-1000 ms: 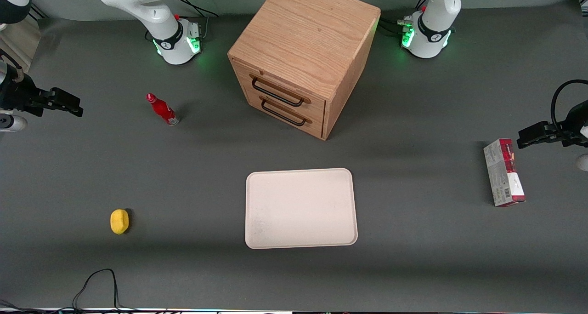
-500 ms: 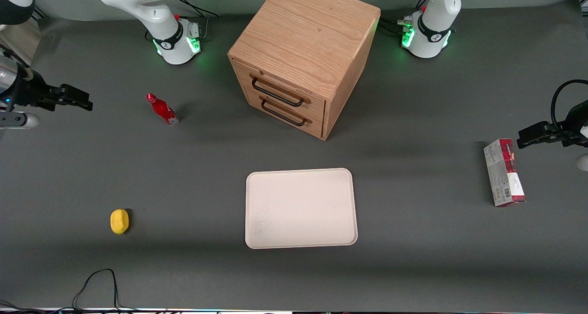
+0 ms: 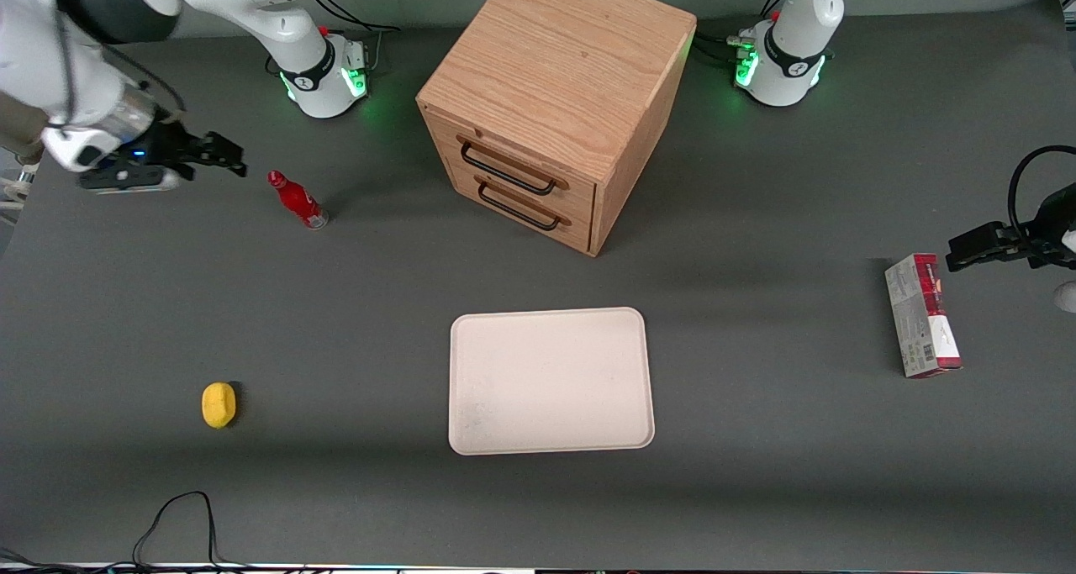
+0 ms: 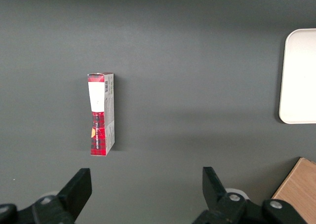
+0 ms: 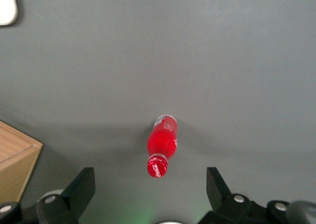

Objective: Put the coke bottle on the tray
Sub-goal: 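Move the right gripper, open, toward the red bottle lying on the table, then lower the right gripper around the red bottle's body and close it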

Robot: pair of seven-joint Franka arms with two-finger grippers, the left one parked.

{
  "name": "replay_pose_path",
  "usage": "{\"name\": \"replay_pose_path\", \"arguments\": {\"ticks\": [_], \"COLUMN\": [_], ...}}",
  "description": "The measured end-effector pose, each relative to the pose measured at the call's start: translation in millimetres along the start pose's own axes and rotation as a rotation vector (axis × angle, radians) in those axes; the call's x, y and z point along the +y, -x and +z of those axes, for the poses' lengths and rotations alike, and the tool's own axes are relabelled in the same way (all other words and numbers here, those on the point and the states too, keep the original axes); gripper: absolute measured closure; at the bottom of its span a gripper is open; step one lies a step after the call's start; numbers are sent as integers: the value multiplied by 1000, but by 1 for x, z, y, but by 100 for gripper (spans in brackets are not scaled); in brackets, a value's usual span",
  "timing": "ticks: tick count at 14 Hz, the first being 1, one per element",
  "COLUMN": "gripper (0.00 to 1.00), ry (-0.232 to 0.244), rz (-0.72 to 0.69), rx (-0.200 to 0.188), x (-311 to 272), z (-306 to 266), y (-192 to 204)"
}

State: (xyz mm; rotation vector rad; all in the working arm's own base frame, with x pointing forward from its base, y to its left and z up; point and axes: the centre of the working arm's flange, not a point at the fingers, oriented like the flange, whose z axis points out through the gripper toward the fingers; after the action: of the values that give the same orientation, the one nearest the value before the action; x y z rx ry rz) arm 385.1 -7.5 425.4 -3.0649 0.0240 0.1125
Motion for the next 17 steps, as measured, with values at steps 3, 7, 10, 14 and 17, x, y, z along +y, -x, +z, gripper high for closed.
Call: {"name": "replay_pose_path", "arguments": {"ticks": [3,7,10,14,17], "gripper": [0,0,6,34,66], "ry": [-5,0,6,11,17], "rz": [-4,-3,4,7,8], "rx": [15,3,-12,-23,-30], "x": [-1,0,3,4,5], "z": [61,92,105,114,117], "y": [24,35,33,30,28]}}
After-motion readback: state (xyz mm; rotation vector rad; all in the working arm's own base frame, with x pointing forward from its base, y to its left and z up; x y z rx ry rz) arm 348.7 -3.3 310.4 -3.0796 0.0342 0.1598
